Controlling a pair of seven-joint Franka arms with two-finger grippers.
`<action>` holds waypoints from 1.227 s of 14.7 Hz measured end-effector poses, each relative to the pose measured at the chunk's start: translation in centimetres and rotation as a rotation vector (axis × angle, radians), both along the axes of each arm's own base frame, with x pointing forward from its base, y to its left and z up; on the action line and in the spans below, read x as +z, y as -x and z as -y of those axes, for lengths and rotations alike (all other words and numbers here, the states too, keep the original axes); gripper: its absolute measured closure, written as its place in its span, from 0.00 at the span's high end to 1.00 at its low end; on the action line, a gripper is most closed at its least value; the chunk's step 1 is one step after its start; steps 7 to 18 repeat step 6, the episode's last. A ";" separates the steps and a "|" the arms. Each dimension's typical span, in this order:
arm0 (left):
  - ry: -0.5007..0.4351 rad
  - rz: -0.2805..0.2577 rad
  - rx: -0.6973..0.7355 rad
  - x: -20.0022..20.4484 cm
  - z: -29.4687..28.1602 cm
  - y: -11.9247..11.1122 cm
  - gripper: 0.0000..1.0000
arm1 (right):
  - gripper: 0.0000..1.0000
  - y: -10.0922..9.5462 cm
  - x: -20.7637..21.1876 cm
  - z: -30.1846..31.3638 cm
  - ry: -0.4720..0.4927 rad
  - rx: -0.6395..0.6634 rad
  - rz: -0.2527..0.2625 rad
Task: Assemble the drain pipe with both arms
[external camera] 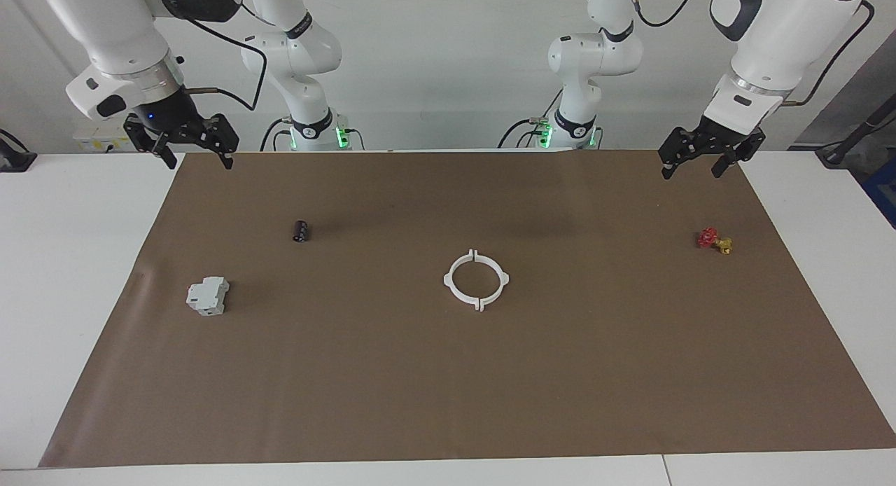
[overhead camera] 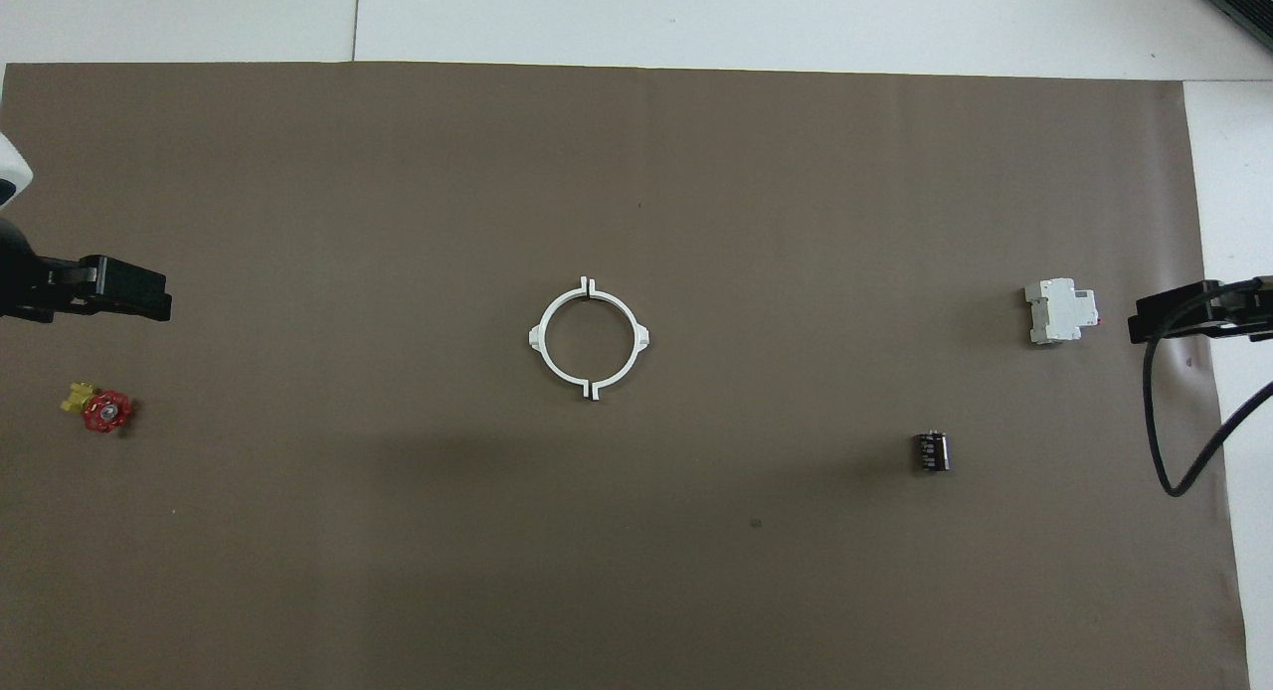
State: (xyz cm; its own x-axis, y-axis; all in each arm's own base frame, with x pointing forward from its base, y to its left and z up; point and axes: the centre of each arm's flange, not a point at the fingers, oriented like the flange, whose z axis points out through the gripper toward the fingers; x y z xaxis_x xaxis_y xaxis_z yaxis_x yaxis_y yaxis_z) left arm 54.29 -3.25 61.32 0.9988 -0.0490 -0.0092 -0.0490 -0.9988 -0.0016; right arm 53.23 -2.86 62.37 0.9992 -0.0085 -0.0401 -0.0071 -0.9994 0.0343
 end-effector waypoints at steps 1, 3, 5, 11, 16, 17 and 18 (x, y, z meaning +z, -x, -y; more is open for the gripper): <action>0.000 0.000 0.000 0.0 0.0 0.0 1.00 | 1.00 0.0 0.0 0.0 0.000 0.000 0.000; 0.000 0.000 0.000 0.0 0.0 0.0 1.00 | 1.00 0.0 0.0 0.0 0.000 0.000 0.000; 0.000 -0.003 0.001 -0.2 0.0 0.0 1.00 | 1.00 0.0 0.0 0.0 0.000 0.000 0.000; 0.000 -0.005 0.001 -0.3 0.0 0.0 1.00 | 1.00 0.0 0.0 0.0 0.000 0.000 0.000; 0.000 -0.005 0.001 -0.3 0.0 0.0 1.00 | 1.00 0.0 0.0 0.0 0.000 0.000 0.000; 0.000 -0.005 0.001 -0.3 0.0 0.0 1.00 | 1.00 0.0 0.0 0.0 0.000 0.000 0.000; 0.000 -0.005 0.001 -0.3 0.0 0.0 1.00 | 1.00 0.0 0.0 0.0 0.000 0.000 0.000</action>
